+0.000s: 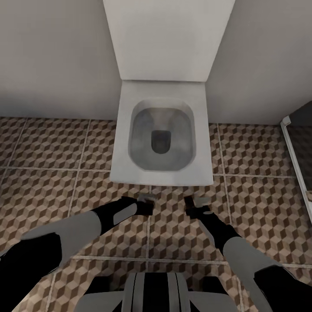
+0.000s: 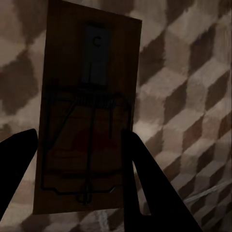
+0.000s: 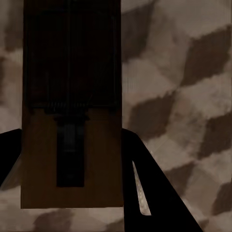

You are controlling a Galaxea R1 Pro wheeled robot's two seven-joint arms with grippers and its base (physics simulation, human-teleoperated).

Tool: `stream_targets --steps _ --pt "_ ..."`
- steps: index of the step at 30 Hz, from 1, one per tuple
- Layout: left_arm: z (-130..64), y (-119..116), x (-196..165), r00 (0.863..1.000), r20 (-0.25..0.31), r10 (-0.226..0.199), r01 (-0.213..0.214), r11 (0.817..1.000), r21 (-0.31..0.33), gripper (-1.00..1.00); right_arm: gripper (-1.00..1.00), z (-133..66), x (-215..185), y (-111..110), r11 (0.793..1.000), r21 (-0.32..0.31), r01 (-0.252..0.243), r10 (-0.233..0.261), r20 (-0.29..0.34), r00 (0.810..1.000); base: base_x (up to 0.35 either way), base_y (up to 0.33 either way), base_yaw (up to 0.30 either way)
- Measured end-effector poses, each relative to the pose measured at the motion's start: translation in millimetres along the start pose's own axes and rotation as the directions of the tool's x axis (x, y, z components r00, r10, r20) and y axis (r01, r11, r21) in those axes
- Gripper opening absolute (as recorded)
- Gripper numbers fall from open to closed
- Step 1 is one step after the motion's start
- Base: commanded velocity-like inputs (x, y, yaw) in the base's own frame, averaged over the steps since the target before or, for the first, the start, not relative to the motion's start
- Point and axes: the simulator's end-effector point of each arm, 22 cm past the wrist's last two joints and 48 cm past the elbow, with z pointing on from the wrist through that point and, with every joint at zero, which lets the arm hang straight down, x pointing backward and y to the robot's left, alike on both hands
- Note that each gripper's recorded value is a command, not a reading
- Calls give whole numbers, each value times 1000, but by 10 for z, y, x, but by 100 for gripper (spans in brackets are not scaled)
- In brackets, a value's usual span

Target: Take the four mousetraps from the cabinet in the bathroom and place them on the bathroom floor. Make sure all four end up on the same floor surface, and ensure that at least two of them are either under or directly next to the same bathroom sink.

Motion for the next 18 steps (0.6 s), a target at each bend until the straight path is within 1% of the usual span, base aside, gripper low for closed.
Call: stream_targets --steps 5,12,18 --pt "-68 -73 -34 1000 12 15 -16 999 36 -100 -100 2 52 69 1000 -8 0 0 -12 1000 0 0 0" --pt "-92 -57 -38 1000 15 18 -18 999 41 -100 -100 1 130 197 1000 -23 1 -2 -30 1000 0 0 0" --pt "-94 -48 -37 1000 15 17 -17 999 41 -100 -100 -1 127 229 1000 -26 0 0 -29 1000 0 0 0"
